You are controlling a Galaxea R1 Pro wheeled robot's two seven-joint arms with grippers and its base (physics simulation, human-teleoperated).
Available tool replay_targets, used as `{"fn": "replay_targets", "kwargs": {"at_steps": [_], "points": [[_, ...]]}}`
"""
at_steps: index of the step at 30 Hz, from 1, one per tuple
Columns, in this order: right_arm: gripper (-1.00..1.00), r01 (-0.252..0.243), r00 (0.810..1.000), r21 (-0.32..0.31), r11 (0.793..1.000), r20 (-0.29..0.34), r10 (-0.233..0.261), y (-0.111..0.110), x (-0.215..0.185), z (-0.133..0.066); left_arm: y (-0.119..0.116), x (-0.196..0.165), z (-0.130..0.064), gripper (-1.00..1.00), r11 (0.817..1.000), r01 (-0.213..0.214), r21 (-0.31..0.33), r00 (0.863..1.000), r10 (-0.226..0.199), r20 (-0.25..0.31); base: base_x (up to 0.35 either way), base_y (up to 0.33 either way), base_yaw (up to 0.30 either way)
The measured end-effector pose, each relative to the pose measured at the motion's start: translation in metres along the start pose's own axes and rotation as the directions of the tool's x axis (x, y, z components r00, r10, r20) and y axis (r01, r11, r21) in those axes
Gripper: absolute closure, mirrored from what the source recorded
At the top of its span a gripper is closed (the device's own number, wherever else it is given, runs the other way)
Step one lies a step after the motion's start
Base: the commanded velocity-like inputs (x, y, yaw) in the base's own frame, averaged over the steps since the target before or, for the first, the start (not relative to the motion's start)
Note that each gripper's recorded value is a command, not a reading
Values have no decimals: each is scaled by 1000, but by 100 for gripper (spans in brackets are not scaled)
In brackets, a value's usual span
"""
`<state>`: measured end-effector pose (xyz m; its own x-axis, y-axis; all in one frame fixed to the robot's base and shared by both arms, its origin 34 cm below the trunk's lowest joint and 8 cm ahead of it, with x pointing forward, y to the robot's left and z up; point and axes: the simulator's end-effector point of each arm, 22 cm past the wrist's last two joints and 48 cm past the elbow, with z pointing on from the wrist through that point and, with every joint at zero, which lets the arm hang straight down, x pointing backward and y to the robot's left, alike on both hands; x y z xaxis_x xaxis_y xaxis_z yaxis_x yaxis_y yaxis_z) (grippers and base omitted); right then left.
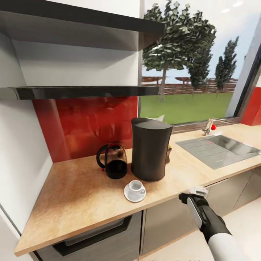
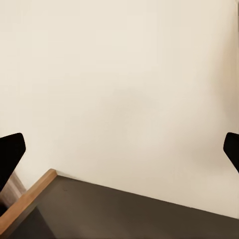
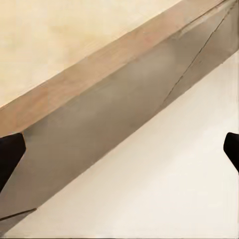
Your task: Set up a coffee station on the kitchen countertop: keep the coffee maker on the countertop, move the bottle of coffee from the kitchen shelf to the counter next to the coffee maker, place a paper coffee filter on top of the coffee maker, put the saucer next to the coffee maker with the coffee cup on the saucer, and place the electric kettle next to the coffee maker.
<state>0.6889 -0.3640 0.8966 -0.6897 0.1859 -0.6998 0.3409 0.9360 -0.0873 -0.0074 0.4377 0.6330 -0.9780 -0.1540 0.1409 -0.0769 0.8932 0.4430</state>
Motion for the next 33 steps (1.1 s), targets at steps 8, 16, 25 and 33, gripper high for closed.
{"fn": "replay_targets", "kwargs": {"at_steps": [8,16,25,33], "points": [[-100,73,953,92,993,-301,-42,-48,174,36,-5,0,-1,-100,1000,0,8,1000,0,1,0,0,-285],[-100,295,852,-12,955,-449,-269,-25,354,-7,-22,-2,-5,-100,999,-5,31,1000,5,10,0,0,-285],[-100,338,767,-307,890,-458,-450,23,456,-57,-76,-79,-24,-100,992,34,124,984,-55,169,0,0,-246],[-100,327,804,-322,888,-399,-441,33,447,-52,-79,-102,-29,-100,990,50,136,973,-79,216,0,0,-14]]}}
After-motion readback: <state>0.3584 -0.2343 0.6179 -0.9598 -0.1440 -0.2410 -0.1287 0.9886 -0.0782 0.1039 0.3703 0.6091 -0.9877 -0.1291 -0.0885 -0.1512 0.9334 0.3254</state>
